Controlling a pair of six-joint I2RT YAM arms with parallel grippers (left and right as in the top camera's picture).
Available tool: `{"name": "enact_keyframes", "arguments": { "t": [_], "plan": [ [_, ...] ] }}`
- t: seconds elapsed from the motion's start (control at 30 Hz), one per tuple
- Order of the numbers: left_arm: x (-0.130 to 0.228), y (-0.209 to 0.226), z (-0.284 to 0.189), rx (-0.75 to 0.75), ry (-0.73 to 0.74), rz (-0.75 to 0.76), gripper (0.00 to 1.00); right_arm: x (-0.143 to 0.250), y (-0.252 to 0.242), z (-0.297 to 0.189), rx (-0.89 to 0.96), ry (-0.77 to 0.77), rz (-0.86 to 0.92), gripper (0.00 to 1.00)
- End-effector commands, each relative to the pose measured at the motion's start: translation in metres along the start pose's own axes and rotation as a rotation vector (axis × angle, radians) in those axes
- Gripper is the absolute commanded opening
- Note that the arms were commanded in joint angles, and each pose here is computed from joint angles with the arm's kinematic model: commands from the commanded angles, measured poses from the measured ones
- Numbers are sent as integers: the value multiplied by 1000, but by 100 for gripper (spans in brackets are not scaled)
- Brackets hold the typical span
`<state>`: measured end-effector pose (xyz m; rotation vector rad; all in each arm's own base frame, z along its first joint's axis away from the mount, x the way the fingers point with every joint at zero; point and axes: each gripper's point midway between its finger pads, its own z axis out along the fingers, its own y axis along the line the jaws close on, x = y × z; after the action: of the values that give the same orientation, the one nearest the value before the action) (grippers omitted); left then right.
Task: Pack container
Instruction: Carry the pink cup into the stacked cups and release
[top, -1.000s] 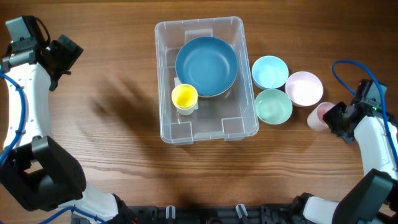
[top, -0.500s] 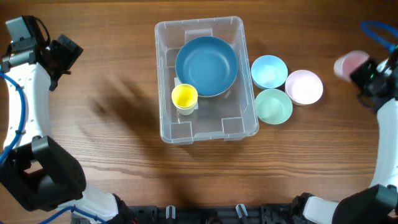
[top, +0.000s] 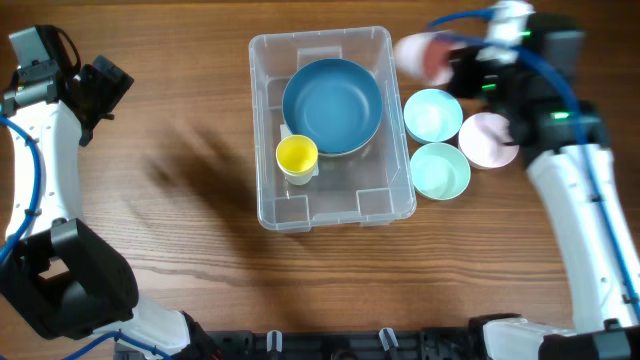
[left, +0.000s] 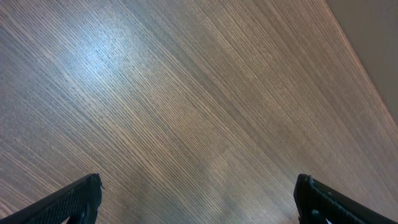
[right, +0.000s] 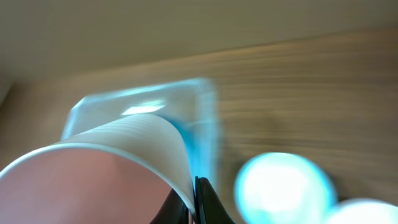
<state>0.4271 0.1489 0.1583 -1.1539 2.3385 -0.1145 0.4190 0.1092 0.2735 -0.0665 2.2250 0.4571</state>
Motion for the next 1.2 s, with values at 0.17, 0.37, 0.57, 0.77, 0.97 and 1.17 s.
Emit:
{"name": "enact_keyframes", "arguments": {
  "t": [0.17,0.37,0.57,0.77,0.97,1.17],
  "plan": [
    [-3,0,1,1,-2,3,100,56,105,38,-30,94,-391,4],
    [-3,0,1,1,-2,3,100,101,124,72,-69,216,-434,4],
    [-3,0,1,1,-2,3,100,130,130,91,-83,291,-456,4],
    [-3,0,1,1,-2,3,100,132,129,90,-81,300,-457,4],
    [-3,0,1,1,-2,3,100,141,123,87,-68,345,-459,4],
    [-3,0,1,1,-2,3,100,146,120,85,-62,368,-460,4]
  ]
}}
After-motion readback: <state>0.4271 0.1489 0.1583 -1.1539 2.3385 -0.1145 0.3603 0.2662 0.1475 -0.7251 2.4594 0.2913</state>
